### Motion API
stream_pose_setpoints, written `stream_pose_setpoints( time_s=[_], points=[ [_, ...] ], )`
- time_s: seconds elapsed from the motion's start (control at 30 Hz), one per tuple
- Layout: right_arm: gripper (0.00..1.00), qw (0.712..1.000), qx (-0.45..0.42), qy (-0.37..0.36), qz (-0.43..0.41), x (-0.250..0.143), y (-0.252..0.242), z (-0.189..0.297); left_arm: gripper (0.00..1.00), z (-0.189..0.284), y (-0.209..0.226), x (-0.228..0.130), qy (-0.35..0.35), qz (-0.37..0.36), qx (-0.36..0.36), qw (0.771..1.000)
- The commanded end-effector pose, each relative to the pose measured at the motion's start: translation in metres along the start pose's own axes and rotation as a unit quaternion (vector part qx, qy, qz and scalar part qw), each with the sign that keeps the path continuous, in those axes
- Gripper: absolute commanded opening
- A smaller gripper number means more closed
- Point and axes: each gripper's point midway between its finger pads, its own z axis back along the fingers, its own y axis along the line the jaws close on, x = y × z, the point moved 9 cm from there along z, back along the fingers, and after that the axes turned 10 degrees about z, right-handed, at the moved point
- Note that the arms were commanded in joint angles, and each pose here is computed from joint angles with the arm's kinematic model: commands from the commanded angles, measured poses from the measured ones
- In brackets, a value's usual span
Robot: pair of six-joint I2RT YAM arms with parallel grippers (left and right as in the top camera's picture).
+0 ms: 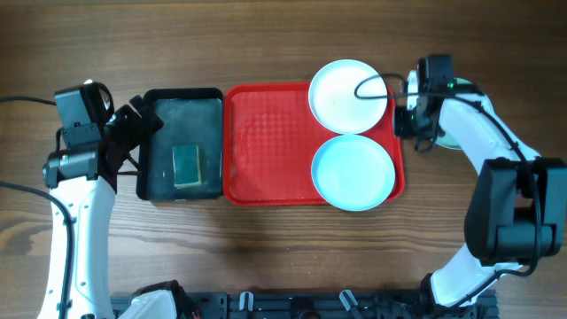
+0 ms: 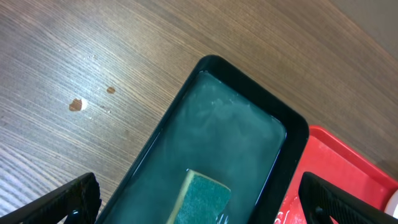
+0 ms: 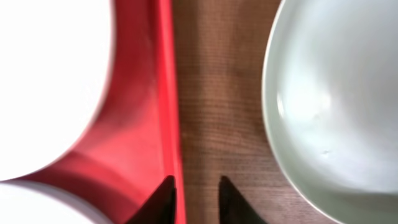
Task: Clean dirty plates on tray and stack at the side
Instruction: 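Grasp the white plate rim with the right gripper and drag it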
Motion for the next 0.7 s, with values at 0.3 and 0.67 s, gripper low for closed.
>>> stream_pose_setpoints(
  time_s=[0.3, 0.67],
  points=[
    [0.35, 0.986, 0.054, -0.154, -0.013, 0.044, 0.008, -0.013, 1.0, 0.003, -0.001, 0.002, -0.004, 0.006, -0.006, 1.0],
    [0.04, 0.967, 0.188, -0.172, -0.011, 0.052, 0.031, -0.032, 1.0, 0.003, -0.001, 0.002, -0.004, 0.006, -0.006, 1.0]
  ],
)
